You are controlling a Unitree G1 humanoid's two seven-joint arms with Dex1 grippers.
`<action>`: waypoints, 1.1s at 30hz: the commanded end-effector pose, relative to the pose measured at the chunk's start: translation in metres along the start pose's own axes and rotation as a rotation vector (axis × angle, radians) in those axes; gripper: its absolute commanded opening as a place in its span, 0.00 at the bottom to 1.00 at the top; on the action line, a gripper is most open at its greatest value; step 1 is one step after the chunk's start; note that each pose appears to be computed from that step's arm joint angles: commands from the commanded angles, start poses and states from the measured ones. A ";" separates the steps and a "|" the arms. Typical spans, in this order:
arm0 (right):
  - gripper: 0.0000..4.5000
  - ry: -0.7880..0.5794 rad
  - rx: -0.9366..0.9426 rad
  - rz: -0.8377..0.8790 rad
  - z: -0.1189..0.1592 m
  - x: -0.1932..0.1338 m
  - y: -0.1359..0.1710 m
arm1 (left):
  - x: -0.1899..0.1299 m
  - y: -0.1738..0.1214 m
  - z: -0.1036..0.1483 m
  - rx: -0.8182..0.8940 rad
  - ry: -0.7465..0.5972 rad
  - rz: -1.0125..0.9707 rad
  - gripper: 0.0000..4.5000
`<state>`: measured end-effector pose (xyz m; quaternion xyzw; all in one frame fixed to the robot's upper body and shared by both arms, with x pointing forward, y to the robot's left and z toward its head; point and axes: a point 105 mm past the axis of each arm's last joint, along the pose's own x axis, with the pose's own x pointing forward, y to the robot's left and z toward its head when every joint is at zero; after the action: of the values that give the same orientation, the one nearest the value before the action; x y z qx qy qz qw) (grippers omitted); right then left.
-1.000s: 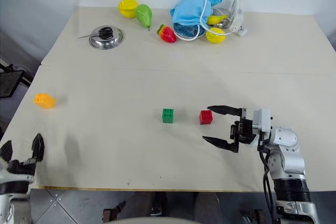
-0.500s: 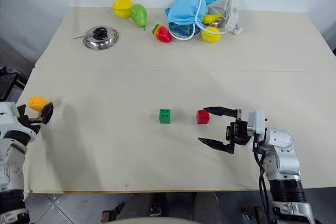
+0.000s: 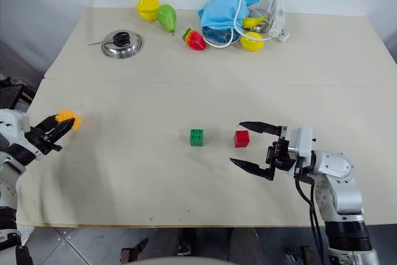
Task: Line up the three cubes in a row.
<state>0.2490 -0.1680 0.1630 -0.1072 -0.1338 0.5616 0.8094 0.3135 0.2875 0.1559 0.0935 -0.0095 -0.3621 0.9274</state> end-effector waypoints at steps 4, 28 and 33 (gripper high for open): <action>1.00 0.046 -0.029 -0.075 0.011 -0.033 -0.001 | 0.057 -0.063 0.013 0.207 0.063 -0.627 0.34; 1.00 0.121 0.062 -0.087 -0.009 -0.069 0.024 | 0.102 -0.063 0.006 0.296 0.045 -0.775 0.78; 1.00 0.100 0.047 -0.051 -0.007 -0.071 0.017 | 0.068 -0.049 0.006 0.294 0.043 -0.694 0.78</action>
<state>0.2135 -0.2248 0.1357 -0.1029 -0.0664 0.5343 0.8363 0.3440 0.1987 0.1444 0.2298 -0.0032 -0.6190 0.7510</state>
